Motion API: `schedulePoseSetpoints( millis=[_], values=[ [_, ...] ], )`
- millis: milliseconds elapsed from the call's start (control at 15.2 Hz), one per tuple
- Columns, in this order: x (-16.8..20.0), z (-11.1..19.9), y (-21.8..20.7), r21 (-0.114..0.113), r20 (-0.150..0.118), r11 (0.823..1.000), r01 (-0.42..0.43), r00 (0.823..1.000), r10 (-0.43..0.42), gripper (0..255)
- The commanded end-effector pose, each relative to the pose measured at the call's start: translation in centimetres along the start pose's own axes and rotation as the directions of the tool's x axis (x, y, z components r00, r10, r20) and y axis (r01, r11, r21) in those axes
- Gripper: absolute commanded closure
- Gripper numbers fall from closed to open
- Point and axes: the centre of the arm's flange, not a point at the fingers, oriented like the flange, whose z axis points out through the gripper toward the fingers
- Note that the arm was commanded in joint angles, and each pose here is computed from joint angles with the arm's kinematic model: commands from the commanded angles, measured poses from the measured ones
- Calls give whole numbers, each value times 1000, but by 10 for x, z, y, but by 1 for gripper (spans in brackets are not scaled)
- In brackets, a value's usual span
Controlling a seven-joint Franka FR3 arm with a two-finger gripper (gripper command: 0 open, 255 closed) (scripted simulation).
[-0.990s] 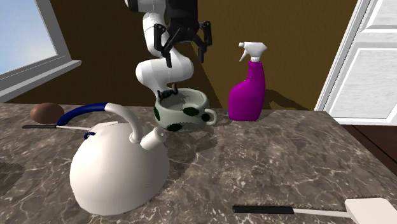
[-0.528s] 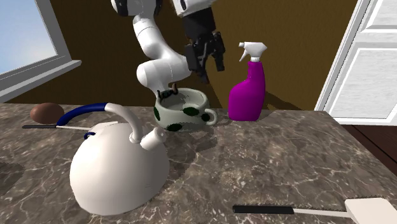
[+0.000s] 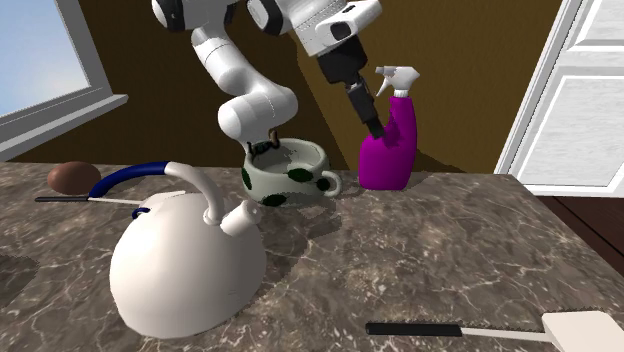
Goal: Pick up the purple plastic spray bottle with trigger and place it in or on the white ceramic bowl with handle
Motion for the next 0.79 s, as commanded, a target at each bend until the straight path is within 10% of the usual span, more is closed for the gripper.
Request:
schedulePoseSetpoints(
  millis=[0,726],
  values=[
    [0,10,0,2,-5,1000,11,1000,-11,0],
    [0,29,0,2,-5,1000,11,1000,-11,0]
  ],
)
